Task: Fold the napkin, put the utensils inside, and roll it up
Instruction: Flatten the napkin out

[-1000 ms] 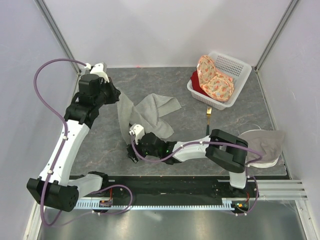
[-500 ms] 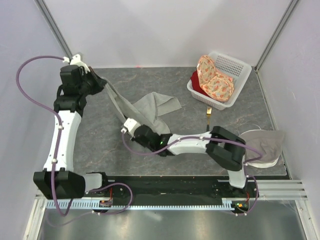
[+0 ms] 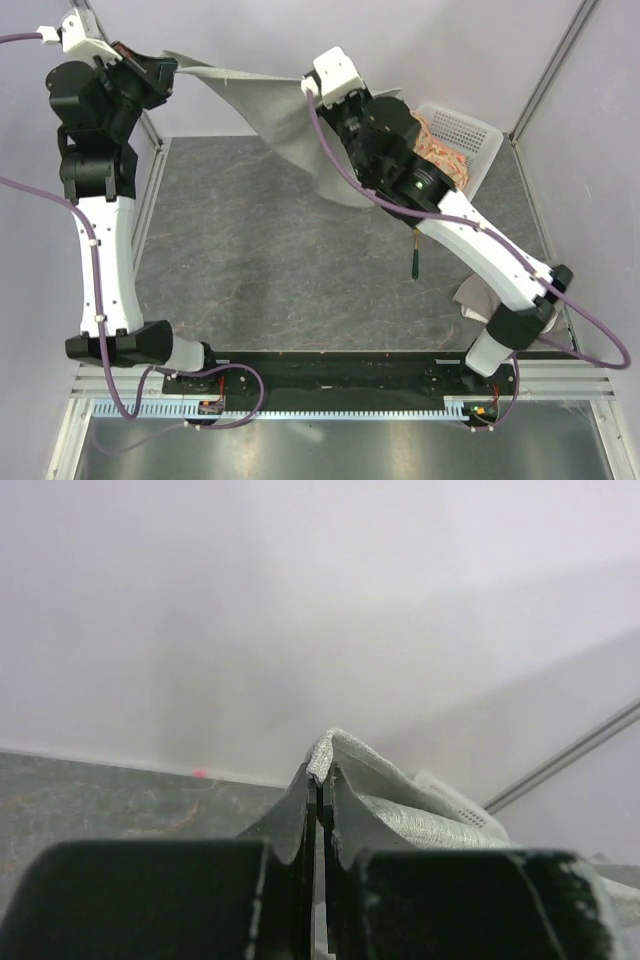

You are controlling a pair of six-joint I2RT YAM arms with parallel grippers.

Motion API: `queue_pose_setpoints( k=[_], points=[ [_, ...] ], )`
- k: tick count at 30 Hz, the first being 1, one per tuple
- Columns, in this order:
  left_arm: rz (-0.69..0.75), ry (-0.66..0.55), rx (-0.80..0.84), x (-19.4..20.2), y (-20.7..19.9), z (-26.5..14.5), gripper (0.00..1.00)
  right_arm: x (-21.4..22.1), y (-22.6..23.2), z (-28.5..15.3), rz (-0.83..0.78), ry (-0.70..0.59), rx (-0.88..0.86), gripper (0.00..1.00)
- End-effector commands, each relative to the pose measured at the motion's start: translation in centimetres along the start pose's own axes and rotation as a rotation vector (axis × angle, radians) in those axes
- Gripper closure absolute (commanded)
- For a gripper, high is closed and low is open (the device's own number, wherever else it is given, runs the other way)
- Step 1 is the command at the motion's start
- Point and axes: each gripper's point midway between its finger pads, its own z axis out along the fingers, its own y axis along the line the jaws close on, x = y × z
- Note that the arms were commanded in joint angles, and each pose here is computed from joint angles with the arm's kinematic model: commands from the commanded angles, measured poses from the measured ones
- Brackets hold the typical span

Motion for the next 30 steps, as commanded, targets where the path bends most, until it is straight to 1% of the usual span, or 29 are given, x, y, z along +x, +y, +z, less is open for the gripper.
queue_pose_setpoints(
  k=[1, 2, 3, 4, 5, 6, 7, 8, 9, 10, 11, 12, 13, 14, 15, 16, 17, 18, 21, 22, 23, 24, 25, 26, 28, 29, 30],
  points=[
    [-0.031, 0.066, -0.057, 3.6, 2.0, -2.0, 0.98, 6.9, 3.3, -3.3, -0.114, 0.18, -0.109, 0.98],
    [-0.031, 0.074, -0.074, 4.7, 2.6, -2.5, 0.98, 7.4, 3.4, -4.9, -0.05, 0.188, -0.114, 0.96],
    [-0.035, 0.088, -0.101, 6.1, 3.6, -3.0, 0.98, 11.7, 5.7, -6.2, -0.081, 0.267, -0.158, 0.96],
    [-0.057, 0.175, -0.158, 10.9, 6.2, -3.7, 0.98, 13.5, 6.7, -7.4, -0.055, 0.301, -0.177, 0.95],
    [-0.067, 0.16, -0.16, 11.5, 6.1, -5.6, 0.98, 14.1, 7.5, -9.1, -0.012, 0.308, -0.203, 0.95],
    [-0.069, 0.16, -0.169, 12.8, 6.8, -6.5, 0.98, 18.7, 9.9, -11.2, 0.039, 0.402, -0.239, 0.95],
    [-0.092, 0.248, -0.221, 17.6, 9.1, -7.7, 0.98, 20.4, 11.2, -12.7, 0.079, 0.44, -0.271, 0.95],
    [-0.093, 0.24, -0.214, 18.2, 8.9, -9.4, 0.98, 21.3, 12.8, -14.5, 0.138, 0.462, -0.343, 0.9],
    [-0.099, 0.278, -0.204, 20.0, 9.2, -10.3, 0.98, 25.2, 14.7, -17.2, 0.218, 0.573, -0.38, 0.84],
    [-0.111, 0.354, -0.226, 23.7, 10.6, -11.5, 0.98, 26.5, 15.7, -18.7, 0.263, 0.614, -0.414, 0.76],
    [-0.102, 0.382, -0.218, 24.9, 10.8, -12.3, 0.98, 27.0, 16.1, -20.1, 0.327, 0.64, -0.433, 0.6],
    [-0.101, 0.418, -0.195, 26.1, 10.6, -13.2, 0.98, 29.5, 16.9, -22.2, 0.355, 0.709, -0.461, 0.55],
    [-0.107, 0.49, -0.216, 28.4, 11.4, -14.3, 0.98, 30.1, 17.1, -23.0, 0.441, 0.747, -0.428, 0.51],
    [-0.089, 0.525, -0.213, 29.3, 11.7, -14.9, 0.98, 30.1, 16.5, -23.5, 0.483, 0.751, -0.402, 0.43],
    [-0.086, 0.558, -0.198, 30.0, 11.6, -15.3, 0.98, 31.2, 15.9, -24.3, 0.494, 0.786, -0.371, 0.39],
    [-0.082, 0.592, -0.203, 30.9, 11.9, -15.8, 0.98, 31.4, 15.3, -24.3, 0.549, 0.797, -0.306, 0.36],
    [-0.062, 0.6, -0.196, 31.0, 12.0, -16.0, 0.98, 31.5, 14.3, -24.0, 0.585, 0.795, -0.265, 0.29],
    [-0.055, 0.606, -0.208, 31.3, 12.3, -16.1, 0.98, 32.1, 14.0, -24.1, 0.609, 0.809, -0.245, 0.27],
    [-0.051, 0.605, -0.22, 31.5, 12.8, -15.8, 0.98, 34.0, 13.6, -23.2, 0.642, 0.859, -0.198, 0.25],
    [-0.054, 0.614, -0.225, 31.6, 12.9, -15.6, 0.98, 34.6, 13.5, -22.9, 0.637, 0.874, -0.183, 0.25],
    [-0.053, 0.618, -0.217, 31.7, 12.8, -15.6, 0.98, 36.1, 13.5, -22.7, 0.616, 0.916, -0.169, 0.25],
    [-0.059, 0.623, -0.198, 31.7, 12.4, -15.5, 0.98, 36.1, 13.6, -21.9, 0.626, 0.916, -0.169, 0.25],
    [-0.063, 0.631, -0.194, 31.9, 12.4, -15.6, 0.98, 36.4, 13.8, -21.4, 0.622, 0.922, -0.169, 0.26],
    [-0.067, 0.64, -0.192, 32.1, 12.4, -15.6, 0.98, 37.7, 13.9, -20.8, 0.601, 0.95, -0.154, 0.29],
    [-0.069, 0.646, -0.187, 32.4, 12.4, -15.9, 0.98, 37.8, 13.8, -19.3, 0.595, 0.948, -0.14, 0.31],
    [-0.069, 0.64, -0.183, 32.3, 12.3, -15.9, 0.98, 39.0, 14.1, -18.9, 0.58, 0.978, -0.127, 0.32],
    [-0.065, 0.638, -0.188, 32.3, 12.4, -16.0, 0.98, 38.7, 14.2, -17.9, 0.582, 0.967, -0.129, 0.33]
  ],
)
